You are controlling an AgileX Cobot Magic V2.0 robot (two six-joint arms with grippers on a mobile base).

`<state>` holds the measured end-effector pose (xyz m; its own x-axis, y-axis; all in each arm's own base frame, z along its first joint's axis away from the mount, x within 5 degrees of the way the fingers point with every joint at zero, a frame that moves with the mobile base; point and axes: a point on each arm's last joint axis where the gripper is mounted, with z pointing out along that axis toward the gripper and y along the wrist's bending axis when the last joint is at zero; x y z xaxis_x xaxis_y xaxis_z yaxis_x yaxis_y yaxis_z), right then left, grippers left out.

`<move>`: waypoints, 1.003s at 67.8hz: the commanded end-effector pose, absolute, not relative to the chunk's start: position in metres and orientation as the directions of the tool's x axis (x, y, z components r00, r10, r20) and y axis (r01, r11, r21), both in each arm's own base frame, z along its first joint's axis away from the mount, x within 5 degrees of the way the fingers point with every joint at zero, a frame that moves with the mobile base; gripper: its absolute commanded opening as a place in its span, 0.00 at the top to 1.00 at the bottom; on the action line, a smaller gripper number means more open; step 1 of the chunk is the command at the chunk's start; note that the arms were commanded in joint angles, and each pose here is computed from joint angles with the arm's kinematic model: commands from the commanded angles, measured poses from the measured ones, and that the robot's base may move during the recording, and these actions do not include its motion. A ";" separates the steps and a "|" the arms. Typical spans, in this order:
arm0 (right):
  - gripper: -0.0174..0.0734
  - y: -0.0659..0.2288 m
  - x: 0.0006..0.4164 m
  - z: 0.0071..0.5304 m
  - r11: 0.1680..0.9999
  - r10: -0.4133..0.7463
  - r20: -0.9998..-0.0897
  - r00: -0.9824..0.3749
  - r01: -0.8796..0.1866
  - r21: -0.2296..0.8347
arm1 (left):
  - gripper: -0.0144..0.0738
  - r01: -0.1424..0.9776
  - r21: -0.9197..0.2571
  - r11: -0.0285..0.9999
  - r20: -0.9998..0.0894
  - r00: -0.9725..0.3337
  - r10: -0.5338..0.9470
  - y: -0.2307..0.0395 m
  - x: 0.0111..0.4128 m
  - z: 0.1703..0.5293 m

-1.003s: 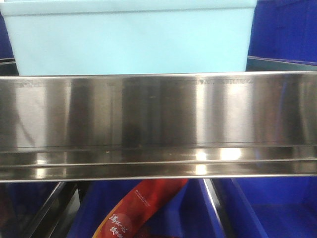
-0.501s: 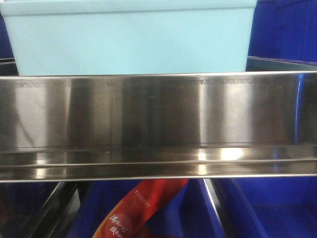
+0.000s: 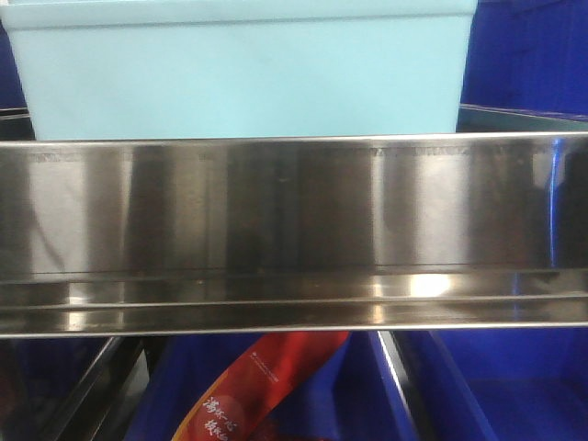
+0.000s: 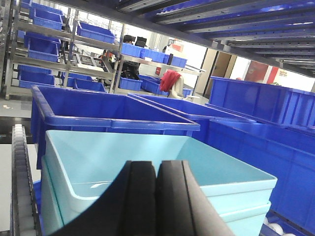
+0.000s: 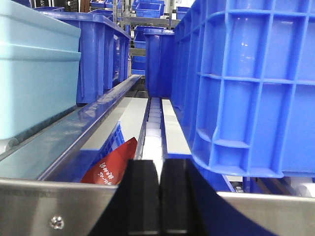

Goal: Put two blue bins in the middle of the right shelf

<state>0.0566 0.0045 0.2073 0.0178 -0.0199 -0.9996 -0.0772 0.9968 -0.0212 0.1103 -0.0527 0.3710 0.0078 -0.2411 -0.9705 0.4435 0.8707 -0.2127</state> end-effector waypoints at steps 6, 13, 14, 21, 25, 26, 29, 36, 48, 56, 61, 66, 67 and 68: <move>0.99 0.004 0.056 0.210 0.997 0.001 -0.999 0.050 -0.075 -0.003 | 0.96 0.455 -0.208 0.866 -0.968 0.031 -0.249 -0.053 0.108 0.374; 0.99 0.004 0.056 0.211 0.997 0.003 -0.998 0.068 -0.074 -0.002 | 0.96 0.455 -0.208 0.866 -0.968 0.031 -0.249 -0.053 0.108 0.374; 0.99 0.004 0.056 0.212 0.997 0.003 -0.998 0.070 -0.074 -0.002 | 0.96 0.455 -0.208 0.866 -0.968 0.031 -0.249 -0.053 0.108 0.374; 0.99 0.004 0.056 0.212 0.997 0.004 -0.997 0.072 -0.074 -0.002 | 0.96 0.455 -0.208 0.866 -0.968 0.031 -0.249 -0.053 0.108 0.374; 0.99 0.004 0.056 0.212 0.997 0.004 -0.997 0.072 -0.074 -0.002 | 0.96 0.455 -0.208 0.866 -0.968 0.031 -0.249 -0.053 0.108 0.374; 0.99 0.004 0.056 0.212 0.997 0.004 -0.997 0.072 -0.074 -0.002 | 0.96 0.455 -0.208 0.866 -0.968 0.031 -0.249 -0.053 0.108 0.374; 0.99 0.004 0.056 0.212 0.997 0.004 -0.997 0.072 -0.074 -0.002 | 0.96 0.455 -0.208 0.866 -0.968 0.031 -0.249 -0.053 0.108 0.374; 0.99 0.004 0.056 0.212 0.997 0.004 -0.997 0.072 -0.074 -0.002 | 0.96 0.455 -0.208 0.866 -0.968 0.031 -0.249 -0.053 0.108 0.374; 0.99 0.004 0.056 0.212 0.997 0.004 -0.997 0.072 -0.074 -0.002 | 0.96 0.455 -0.208 0.866 -0.968 0.031 -0.249 -0.053 0.108 0.374; 0.99 0.004 0.056 0.212 0.997 0.004 -0.997 0.072 -0.074 -0.002 | 0.96 0.448 -0.207 0.870 -0.972 0.010 -0.236 -0.053 0.109 0.371; 0.99 0.004 0.056 0.212 0.997 0.004 -0.997 0.072 -0.074 -0.002 | 0.96 0.416 -0.177 0.892 -0.982 -0.007 -0.191 -0.049 0.109 0.365; 0.99 0.004 0.056 0.212 0.997 0.004 -0.997 0.072 -0.074 -0.002 | 0.96 0.372 -0.081 0.925 -0.993 0.046 -0.106 -0.042 0.107 0.358; 0.99 0.004 0.056 0.212 0.997 0.004 -0.997 0.072 -0.074 -0.002 | 0.96 0.362 -0.067 0.930 -0.994 0.057 -0.094 -0.041 0.107 0.356; 0.99 0.004 0.056 0.212 0.997 0.004 -0.997 0.072 -0.074 -0.002 | 0.96 0.351 -0.054 0.935 -0.993 0.076 -0.086 -0.039 0.106 0.355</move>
<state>0.0566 0.0044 0.2098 0.0442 -0.0066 -0.9990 -0.0769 0.9970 -0.0100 0.1094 -0.0463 0.3605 0.0109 -0.1573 -0.9875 0.3949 0.9079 -0.1403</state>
